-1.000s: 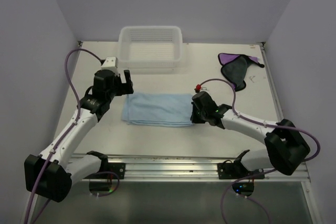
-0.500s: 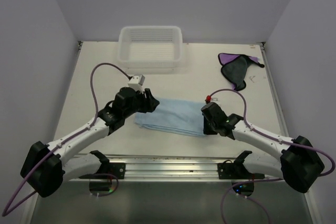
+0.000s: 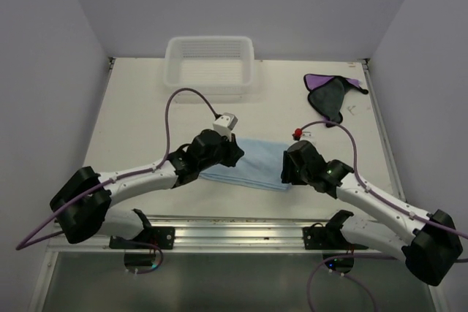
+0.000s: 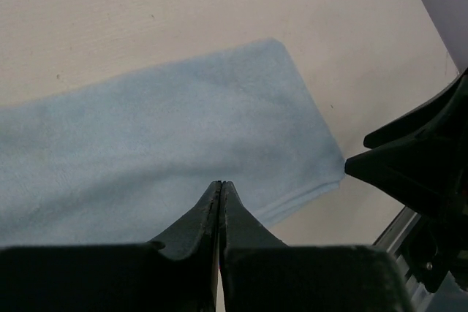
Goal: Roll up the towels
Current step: Fold the towel
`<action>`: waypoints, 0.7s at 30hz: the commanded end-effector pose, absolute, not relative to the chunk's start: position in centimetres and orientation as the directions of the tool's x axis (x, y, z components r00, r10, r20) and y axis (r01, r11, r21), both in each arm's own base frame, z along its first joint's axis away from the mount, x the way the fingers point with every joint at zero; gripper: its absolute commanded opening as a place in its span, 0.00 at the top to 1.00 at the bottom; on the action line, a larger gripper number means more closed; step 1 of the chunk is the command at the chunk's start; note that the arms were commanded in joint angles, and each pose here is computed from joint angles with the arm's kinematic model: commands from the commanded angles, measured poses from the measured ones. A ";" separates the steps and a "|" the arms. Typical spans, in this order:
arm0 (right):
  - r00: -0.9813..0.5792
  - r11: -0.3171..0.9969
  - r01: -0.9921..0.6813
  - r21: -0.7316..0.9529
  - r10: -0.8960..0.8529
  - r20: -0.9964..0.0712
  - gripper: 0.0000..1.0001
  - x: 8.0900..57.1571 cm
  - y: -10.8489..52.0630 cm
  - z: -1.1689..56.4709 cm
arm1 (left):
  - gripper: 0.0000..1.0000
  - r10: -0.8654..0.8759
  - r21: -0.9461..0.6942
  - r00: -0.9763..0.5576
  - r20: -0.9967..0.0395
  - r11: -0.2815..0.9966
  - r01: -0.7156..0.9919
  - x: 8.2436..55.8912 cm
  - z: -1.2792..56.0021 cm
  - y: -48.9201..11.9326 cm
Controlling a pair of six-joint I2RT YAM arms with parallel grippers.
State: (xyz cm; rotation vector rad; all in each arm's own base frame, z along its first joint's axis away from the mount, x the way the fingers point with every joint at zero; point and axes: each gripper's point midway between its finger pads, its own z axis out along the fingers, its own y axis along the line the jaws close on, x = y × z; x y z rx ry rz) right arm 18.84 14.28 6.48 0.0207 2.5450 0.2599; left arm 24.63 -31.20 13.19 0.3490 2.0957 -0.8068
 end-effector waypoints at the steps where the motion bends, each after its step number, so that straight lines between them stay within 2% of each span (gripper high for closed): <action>1: -0.775 0.988 0.034 0.150 0.121 -0.620 0.48 20.2 12.6 8.9 | 0.97 -0.104 -0.459 -0.561 -0.821 0.705 0.541 26.2 15.5 -34.0; 5: -0.711 0.977 0.153 0.149 0.214 -0.670 0.48 21.5 10.6 9.5 | 1.00 -0.085 -0.469 -0.561 -0.824 0.656 0.590 25.5 15.2 -37.0; 8: -0.675 0.956 0.169 0.239 0.290 -0.678 0.48 22.4 10.6 9.6 | 1.00 -0.064 -0.470 -0.563 -0.824 0.632 0.616 24.6 14.7 -39.0; 14: -0.696 0.940 0.168 0.295 0.325 -0.640 0.45 24.3 11.1 8.5 | 1.00 -0.022 -0.465 -0.571 -0.820 0.607 0.644 23.9 13.3 -41.8; 17: -0.686 0.931 0.166 0.325 0.346 -0.640 0.53 25.6 11.4 8.8 | 1.00 -0.005 -0.461 -0.576 -0.817 0.606 0.648 24.0 12.4 -42.8; 18: -0.689 0.930 0.163 0.329 0.346 -0.637 0.60 26.1 11.7 8.9 | 1.00 0.002 -0.458 -0.579 -0.815 0.609 0.647 24.1 11.8 -43.0; 20: -0.675 0.928 0.158 0.337 0.351 -0.649 0.68 27.4 12.0 9.6 | 1.00 0.005 -0.460 -0.582 -0.813 0.607 0.648 24.2 11.4 -43.4; 21: -0.687 0.931 0.161 0.327 0.343 -0.640 0.76 27.8 12.1 9.2 | 1.00 0.014 -0.459 -0.589 -0.808 0.613 0.644 24.3 10.7 -43.5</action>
